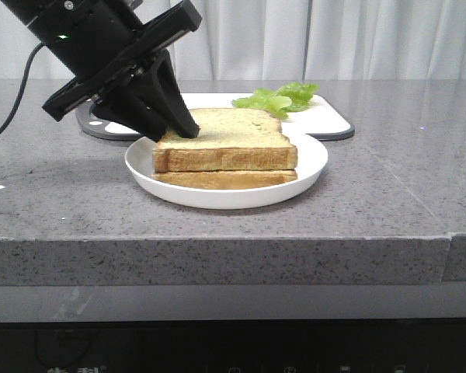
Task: Left arm grabs bread, right arm adds lettuce
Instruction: 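Grasp the top bread slice with the left gripper and lift it off the plate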
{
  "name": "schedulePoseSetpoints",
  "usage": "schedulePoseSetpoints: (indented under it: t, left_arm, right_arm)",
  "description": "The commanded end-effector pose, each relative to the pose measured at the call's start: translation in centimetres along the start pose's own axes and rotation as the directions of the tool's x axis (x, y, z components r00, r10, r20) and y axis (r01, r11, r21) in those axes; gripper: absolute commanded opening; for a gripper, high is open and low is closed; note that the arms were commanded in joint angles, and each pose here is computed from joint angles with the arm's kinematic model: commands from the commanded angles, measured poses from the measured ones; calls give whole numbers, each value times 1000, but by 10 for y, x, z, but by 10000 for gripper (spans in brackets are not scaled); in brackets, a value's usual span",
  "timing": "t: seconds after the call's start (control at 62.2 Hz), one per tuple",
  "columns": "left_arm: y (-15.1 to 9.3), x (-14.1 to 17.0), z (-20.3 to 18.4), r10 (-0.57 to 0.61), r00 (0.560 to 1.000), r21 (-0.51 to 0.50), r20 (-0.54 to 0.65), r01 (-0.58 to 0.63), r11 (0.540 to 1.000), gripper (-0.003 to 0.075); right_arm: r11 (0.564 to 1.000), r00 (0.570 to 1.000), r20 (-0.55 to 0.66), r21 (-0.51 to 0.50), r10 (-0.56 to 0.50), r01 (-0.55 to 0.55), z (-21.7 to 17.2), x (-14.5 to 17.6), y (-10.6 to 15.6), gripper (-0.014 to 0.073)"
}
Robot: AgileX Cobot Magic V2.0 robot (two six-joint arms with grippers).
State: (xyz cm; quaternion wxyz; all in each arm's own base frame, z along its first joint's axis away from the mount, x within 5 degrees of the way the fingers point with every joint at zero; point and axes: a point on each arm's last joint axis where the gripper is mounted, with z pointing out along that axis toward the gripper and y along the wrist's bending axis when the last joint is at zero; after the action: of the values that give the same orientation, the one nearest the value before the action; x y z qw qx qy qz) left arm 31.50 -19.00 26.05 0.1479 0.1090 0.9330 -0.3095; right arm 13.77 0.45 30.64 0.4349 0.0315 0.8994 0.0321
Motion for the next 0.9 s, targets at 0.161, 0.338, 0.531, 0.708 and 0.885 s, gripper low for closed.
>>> schedulePoseSetpoints:
  t: [0.161, 0.338, 0.531, 0.708, 0.885]
  left_arm:
    - [-23, -4, -32, 49, 995, 46, 83, -53, 998, -20]
    - [-40, 0, -66, 101, 981, 59, 166, -112, 992, -20]
    - [-60, 17, -119, 207, 938, 23, 277, -222, 975, -20]
    - [-67, 45, -168, 303, 865, -83, 399, -295, 952, -20]
    - [-49, 79, -193, 286, 847, -184, 449, -225, 957, -20]
  right_arm:
    - [1000, 997, 83, -2, -3, 3, -5, -14, 1, 405]
    - [1000, 997, 83, -2, -3, 3, -5, -14, 1, 405]
    - [1000, 996, 84, -2, -3, 3, -5, -14, 1, 405]
    - [1000, 997, 83, -4, -1, 2, -5, -14, 1, 405]
    - [1000, 996, 82, -19, 18, -17, -5, -14, 2, 405]
